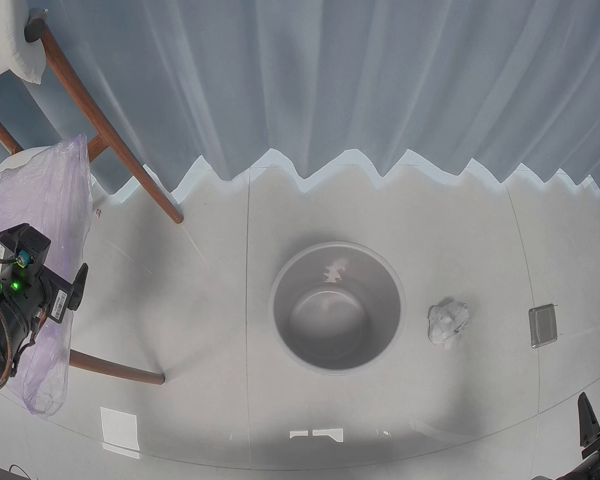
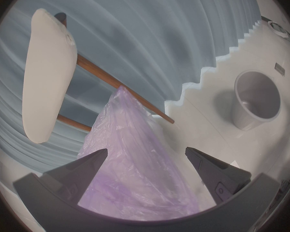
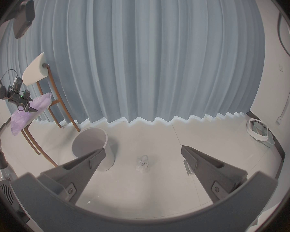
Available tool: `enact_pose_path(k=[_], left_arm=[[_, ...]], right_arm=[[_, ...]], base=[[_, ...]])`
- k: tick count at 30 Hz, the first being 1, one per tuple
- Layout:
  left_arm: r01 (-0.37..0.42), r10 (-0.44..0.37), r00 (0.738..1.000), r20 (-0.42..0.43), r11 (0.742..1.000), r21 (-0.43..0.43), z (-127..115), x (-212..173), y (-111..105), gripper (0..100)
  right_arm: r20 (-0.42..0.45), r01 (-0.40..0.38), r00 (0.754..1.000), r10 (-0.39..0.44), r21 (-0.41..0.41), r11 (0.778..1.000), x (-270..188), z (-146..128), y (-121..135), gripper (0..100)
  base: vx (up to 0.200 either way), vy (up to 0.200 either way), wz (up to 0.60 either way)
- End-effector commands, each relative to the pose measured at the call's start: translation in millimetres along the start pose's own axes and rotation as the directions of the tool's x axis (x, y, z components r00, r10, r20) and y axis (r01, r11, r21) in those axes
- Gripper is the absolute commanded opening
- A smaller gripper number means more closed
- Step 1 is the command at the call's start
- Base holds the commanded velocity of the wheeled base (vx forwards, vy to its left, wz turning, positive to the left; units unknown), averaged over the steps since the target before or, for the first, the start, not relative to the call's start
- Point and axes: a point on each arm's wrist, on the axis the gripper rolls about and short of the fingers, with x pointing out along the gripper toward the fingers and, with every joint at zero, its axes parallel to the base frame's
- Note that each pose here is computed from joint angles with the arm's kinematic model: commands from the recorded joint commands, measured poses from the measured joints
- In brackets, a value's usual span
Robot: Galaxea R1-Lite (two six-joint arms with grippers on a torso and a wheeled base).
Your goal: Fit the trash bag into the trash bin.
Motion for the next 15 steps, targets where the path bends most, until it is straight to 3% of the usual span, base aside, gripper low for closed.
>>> enact_pose_path(k=[1, 15], left_arm=[[0.005, -0.004, 1.0, -0.029, 0.999, 0.036, -3.2, 13.7, 2.7, 100], [0.05, -0.043, 0.998, -0.053, 0.987, 0.153, -7.2, 21.4, -8.3, 100]], right_arm=[[0.0, 0.0, 1.0, 0.0, -0.002, 1.0, 0.0, -5.2, -0.1, 100], [0.0, -0.001, 1.0, 0.001, -0.004, 1.0, 0.0, -5.2, -0.1, 100]], base=[[0.0, 0.0, 0.0], [0.0, 0.0, 0.0]])
